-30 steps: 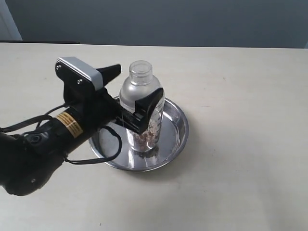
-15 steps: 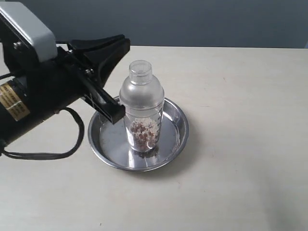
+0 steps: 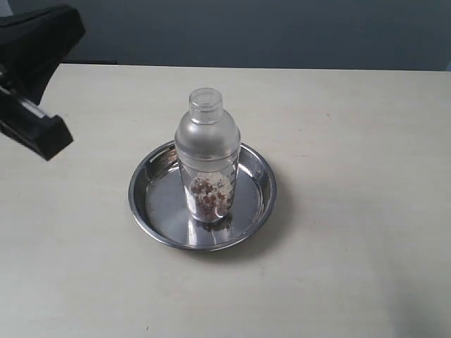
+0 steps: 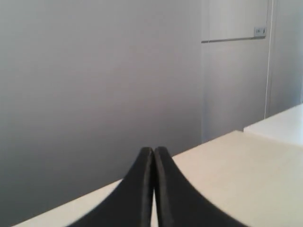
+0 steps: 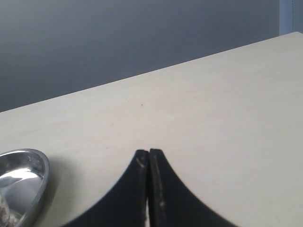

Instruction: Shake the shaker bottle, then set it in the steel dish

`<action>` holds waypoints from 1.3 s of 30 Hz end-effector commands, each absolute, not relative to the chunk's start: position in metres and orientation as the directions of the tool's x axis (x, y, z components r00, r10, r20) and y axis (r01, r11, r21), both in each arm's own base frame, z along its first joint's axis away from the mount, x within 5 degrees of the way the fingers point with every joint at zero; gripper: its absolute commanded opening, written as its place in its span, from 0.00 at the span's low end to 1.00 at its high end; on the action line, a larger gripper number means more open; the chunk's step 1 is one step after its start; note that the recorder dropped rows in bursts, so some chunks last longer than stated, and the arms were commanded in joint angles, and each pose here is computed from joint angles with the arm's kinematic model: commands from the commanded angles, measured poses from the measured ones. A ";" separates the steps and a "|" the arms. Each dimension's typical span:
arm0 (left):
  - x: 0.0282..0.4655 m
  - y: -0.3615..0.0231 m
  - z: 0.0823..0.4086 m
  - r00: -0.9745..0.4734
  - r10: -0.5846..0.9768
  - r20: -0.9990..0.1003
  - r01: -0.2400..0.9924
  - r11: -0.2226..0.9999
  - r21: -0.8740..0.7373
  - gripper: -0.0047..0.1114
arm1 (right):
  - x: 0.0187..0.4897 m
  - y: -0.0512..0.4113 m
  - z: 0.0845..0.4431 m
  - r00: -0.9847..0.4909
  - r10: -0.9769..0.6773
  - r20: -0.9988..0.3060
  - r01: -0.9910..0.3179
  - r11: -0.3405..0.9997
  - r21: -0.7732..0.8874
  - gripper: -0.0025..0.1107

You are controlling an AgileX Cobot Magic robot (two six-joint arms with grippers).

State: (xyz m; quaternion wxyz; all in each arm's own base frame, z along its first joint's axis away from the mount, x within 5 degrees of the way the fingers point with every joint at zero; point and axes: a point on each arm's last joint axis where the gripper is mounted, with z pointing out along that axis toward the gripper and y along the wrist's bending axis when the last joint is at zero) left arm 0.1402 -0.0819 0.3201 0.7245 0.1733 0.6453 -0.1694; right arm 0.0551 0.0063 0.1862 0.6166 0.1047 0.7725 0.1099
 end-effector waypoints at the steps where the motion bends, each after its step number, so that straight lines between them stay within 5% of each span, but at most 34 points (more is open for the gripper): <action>1: 0.129 -0.069 0.313 0.060 0.079 -0.995 0.437 0.894 0.098 0.05 | 0.055 0.006 0.187 -0.203 0.297 -0.933 0.028 0.954 0.297 0.02; 13: 0.080 -0.016 0.212 -0.024 -0.106 -0.994 0.207 0.972 -0.109 0.04 | 0.055 0.006 0.187 -0.203 0.297 -0.933 0.028 0.954 0.297 0.02; 34: 0.055 -0.006 0.191 -0.168 -0.250 -0.954 0.033 0.965 -0.259 0.04 | 0.055 0.006 0.187 -0.203 0.297 -0.933 0.028 0.954 0.297 0.02; 39: 0.055 -0.005 0.192 -0.161 -0.178 -0.971 0.041 0.982 -0.186 0.04 | 0.055 0.006 0.187 -0.203 0.297 -0.933 0.028 0.954 0.297 0.02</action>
